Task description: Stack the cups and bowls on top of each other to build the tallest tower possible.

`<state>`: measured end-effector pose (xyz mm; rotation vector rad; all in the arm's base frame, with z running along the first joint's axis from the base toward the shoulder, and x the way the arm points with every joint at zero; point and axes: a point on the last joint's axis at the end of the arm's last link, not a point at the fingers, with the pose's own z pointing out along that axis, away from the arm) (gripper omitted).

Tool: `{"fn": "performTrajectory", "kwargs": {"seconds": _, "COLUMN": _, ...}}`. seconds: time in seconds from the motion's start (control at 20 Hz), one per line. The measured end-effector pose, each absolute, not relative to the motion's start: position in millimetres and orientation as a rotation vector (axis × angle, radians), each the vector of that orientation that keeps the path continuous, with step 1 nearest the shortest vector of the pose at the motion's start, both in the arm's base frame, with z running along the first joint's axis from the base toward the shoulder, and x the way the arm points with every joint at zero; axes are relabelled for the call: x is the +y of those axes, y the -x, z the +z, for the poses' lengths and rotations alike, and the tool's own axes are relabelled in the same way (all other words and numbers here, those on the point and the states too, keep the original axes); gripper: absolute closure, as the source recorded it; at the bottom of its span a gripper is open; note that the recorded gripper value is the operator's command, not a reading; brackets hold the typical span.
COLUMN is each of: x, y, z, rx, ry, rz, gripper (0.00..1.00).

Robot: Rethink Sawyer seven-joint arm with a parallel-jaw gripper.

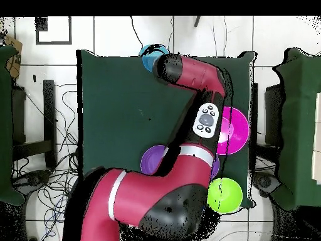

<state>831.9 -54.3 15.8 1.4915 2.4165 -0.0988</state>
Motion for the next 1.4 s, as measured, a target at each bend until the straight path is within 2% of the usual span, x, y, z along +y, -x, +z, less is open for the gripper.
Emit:
{"fn": "performTrajectory", "kwargs": {"seconds": 0.6, "x": -26, "y": -858, "z": -19, "rx": 2.528, "ry": -1.507, "rz": -0.212, "gripper": 0.0}}
{"fn": "performTrajectory", "kwargs": {"seconds": 1.4, "x": 24, "y": -884, "z": -15, "rx": 2.428, "ry": -1.551, "rz": -0.188, "gripper": 0.0}}
